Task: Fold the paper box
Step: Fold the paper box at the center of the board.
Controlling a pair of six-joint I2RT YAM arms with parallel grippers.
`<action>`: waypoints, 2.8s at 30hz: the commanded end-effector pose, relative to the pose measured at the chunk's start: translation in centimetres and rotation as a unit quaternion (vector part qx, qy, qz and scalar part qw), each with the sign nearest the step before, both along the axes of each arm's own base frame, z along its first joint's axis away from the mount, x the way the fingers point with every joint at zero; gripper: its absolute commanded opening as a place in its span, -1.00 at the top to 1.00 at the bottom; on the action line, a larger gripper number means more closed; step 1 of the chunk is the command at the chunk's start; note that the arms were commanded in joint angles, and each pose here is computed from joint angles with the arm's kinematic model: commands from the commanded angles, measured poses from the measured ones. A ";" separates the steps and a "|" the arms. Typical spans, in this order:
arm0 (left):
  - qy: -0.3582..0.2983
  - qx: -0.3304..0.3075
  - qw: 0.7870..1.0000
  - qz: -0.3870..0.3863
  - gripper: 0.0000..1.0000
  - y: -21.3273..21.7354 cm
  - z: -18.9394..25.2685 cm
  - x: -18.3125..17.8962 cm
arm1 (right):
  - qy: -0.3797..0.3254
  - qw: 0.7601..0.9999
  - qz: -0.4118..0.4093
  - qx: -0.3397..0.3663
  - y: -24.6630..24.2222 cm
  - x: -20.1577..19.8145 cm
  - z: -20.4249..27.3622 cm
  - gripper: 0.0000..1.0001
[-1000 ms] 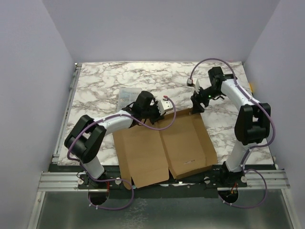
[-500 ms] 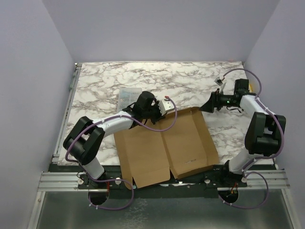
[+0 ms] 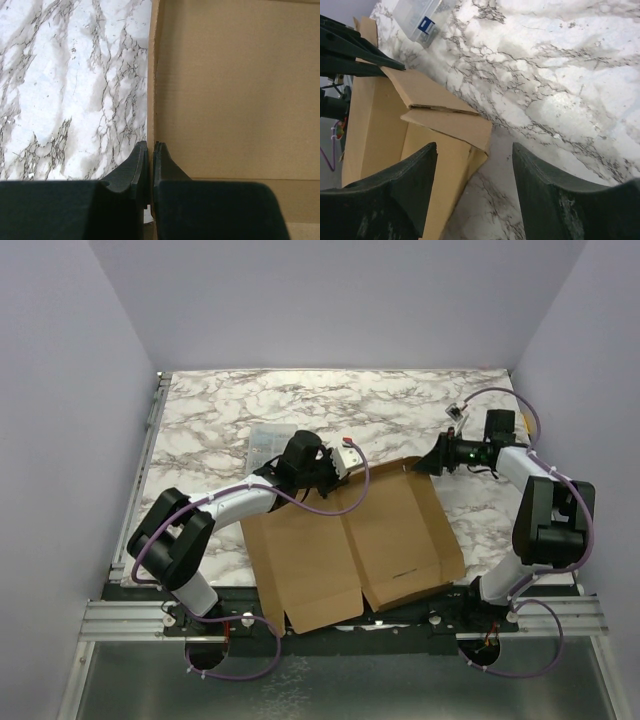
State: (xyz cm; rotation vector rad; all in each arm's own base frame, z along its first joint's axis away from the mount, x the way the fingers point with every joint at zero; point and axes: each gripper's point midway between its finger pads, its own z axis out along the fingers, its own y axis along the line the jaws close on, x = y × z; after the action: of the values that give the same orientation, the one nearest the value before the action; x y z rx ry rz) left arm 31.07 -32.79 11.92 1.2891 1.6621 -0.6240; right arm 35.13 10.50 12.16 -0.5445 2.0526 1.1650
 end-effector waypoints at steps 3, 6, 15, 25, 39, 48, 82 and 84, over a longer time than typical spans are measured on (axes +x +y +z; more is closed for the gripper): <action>-0.012 -0.023 1.000 0.004 1.00 -0.7 1.6 0.1 | -0.072 0.997 0.004 -0.031 1.5 1.2 2.0 -0.17; -0.012 -0.023 1.000 0.009 1.00 -0.7 1.5 0.2 | -0.086 0.995 0.001 -0.048 1.5 1.4 2.3 -0.02; -0.002 -0.016 1.000 0.018 1.00 -0.7 1.2 0.6 | -0.146 0.984 0.022 -0.102 1.7 1.0 2.7 0.02; 0.011 -0.004 1.000 -0.017 1.00 -0.7 0.7 -0.7 | -0.291 0.934 0.132 -0.160 1.4 -0.7 5.7 -0.56; 0.001 -0.005 0.999 -0.044 1.00 -0.9 1.8 -1.3 | -0.382 0.856 0.316 -0.145 2.1 -2.1 4.3 -0.38; 0.019 -0.001 0.999 -0.046 1.00 -1.1 0.7 -1.4 | -0.350 0.852 0.361 -0.148 2.3 -3.4 2.4 0.10; 0.029 0.017 0.998 -0.050 1.00 -1.2 -0.4 -0.1 | -0.321 0.821 0.390 -0.264 0.6 -2.3 -1.2 0.99; 0.030 0.013 0.998 -0.054 1.00 -1.5 -0.2 -0.1 | -0.311 0.814 0.407 -0.276 0.9 -2.7 -1.6 0.99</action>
State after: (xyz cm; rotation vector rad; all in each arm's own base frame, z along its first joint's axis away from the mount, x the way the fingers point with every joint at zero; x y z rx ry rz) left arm 30.38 -33.22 10.29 1.3954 1.7131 -0.6718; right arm 33.62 11.54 11.58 -1.8379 1.5136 0.6223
